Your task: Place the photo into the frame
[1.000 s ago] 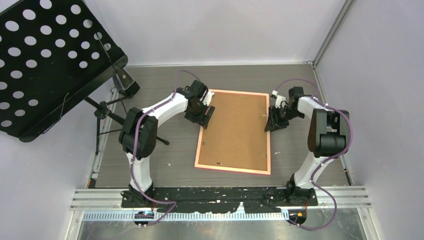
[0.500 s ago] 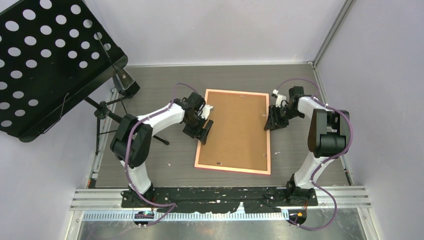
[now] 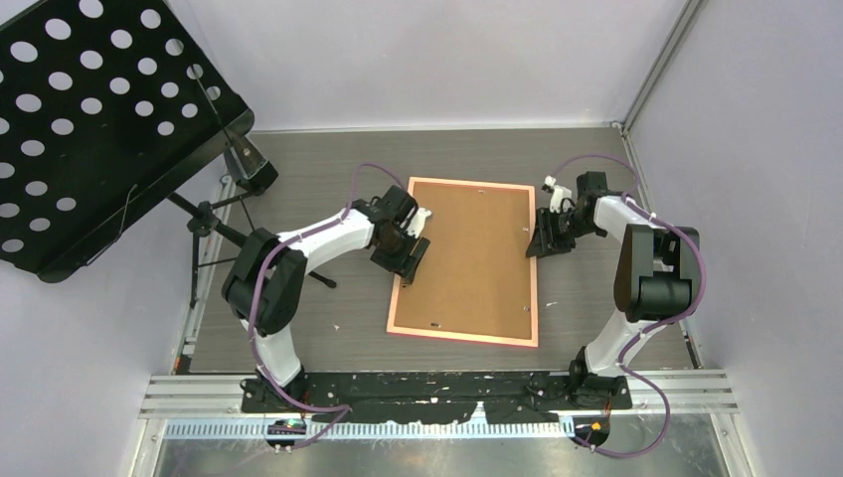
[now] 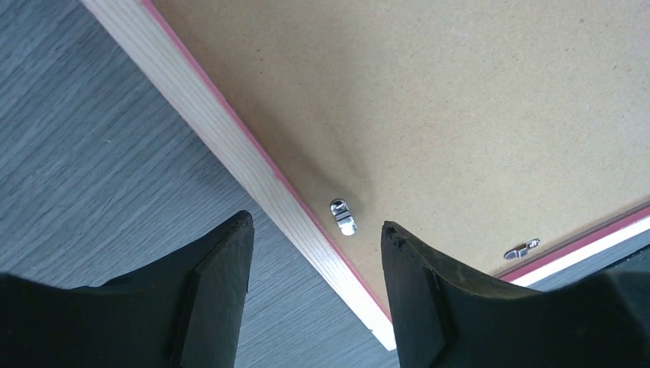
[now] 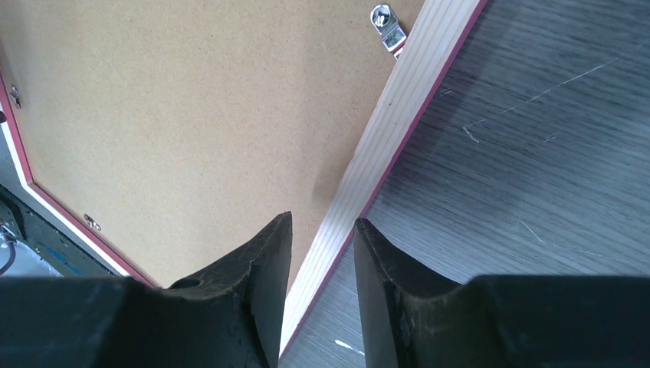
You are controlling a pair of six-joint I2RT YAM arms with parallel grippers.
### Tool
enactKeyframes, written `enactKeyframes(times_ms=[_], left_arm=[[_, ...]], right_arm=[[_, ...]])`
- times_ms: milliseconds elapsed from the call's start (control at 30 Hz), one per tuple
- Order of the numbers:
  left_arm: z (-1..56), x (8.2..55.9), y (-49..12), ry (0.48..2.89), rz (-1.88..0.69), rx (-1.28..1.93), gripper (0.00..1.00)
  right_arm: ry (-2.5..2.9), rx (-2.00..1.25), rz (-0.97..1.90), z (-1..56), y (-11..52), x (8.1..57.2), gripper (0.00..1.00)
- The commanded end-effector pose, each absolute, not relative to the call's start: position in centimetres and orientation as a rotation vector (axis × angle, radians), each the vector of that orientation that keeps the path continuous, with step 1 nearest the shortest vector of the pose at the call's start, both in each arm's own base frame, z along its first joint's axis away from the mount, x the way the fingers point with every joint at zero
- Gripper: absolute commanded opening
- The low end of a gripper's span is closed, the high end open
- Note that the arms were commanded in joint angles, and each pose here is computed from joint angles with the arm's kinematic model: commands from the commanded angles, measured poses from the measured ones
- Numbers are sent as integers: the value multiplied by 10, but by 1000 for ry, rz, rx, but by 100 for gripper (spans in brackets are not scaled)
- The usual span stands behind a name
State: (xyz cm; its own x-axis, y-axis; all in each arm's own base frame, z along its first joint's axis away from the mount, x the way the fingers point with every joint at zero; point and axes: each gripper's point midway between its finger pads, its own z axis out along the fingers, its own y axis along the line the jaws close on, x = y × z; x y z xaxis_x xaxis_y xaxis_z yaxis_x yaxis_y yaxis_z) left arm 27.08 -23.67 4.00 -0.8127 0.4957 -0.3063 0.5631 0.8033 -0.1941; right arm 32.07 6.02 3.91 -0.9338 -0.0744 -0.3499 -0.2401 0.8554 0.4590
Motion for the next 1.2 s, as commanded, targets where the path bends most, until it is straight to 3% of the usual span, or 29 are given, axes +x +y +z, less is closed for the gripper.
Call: enactKeyframes(times_ms=[0, 400, 633, 900, 1167], left_arm=[[42, 280, -246, 2687, -381, 835, 61], [33, 276, -241, 2705, -356, 846, 59], [34, 276, -238, 2696, -347, 851, 59], [34, 274, -239, 2696, -366, 860, 59], [31, 272, -236, 2719, -416, 844, 58]], right_arm=[[2641, -262, 730, 54, 65, 328, 42], [2713, -259, 695, 35, 60, 317, 42], [2745, -240, 646, 24, 54, 319, 31], [2771, -227, 627, 14, 52, 319, 31], [2772, -218, 608, 13, 50, 321, 13]])
